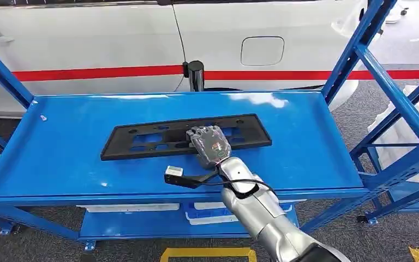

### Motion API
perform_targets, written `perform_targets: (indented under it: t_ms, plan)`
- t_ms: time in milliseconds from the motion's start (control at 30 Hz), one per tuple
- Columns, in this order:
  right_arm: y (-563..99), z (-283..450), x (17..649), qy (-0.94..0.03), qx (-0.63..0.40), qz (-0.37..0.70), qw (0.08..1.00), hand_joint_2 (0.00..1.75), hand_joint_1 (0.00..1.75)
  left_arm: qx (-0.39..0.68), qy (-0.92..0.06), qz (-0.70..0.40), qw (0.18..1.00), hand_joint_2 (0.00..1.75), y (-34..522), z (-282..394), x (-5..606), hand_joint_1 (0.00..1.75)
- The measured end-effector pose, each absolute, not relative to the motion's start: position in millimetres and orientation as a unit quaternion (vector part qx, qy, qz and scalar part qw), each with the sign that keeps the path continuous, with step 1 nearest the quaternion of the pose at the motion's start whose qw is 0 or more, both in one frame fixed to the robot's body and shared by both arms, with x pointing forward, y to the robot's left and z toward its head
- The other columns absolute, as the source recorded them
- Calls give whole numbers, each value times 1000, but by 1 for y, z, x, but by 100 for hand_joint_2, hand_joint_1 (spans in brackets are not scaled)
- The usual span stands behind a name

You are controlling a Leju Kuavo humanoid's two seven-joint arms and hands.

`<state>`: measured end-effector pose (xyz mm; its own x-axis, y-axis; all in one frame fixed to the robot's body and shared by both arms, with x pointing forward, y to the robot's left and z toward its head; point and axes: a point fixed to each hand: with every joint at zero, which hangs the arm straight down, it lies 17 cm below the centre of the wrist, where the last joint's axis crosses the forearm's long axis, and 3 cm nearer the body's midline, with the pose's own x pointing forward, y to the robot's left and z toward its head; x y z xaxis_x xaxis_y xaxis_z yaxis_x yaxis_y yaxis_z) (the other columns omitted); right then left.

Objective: Take the parts from the cabinet and place them on the table.

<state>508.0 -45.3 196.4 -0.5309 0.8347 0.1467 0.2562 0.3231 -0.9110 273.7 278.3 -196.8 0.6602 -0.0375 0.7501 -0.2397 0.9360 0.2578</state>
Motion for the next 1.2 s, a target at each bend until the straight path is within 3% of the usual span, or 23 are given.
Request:
perform_targets:
  t_ms: [233, 633, 1200]
  plan:
    - [-48, 208, 505, -755, -371, 442, 311, 175, 175, 162, -426, 59, 888, 0, 275, -192, 278, 0]
    - [-115, 368, 501, -803, -456, 317, 216, 175, 175, 154, -429, 34, 889, 0, 268, -192, 280, 0]
    - [-139, 457, 462, -845, -462, 236, 131, 175, 175, 161, -435, 27, 886, 0, 269, -190, 281, 0]
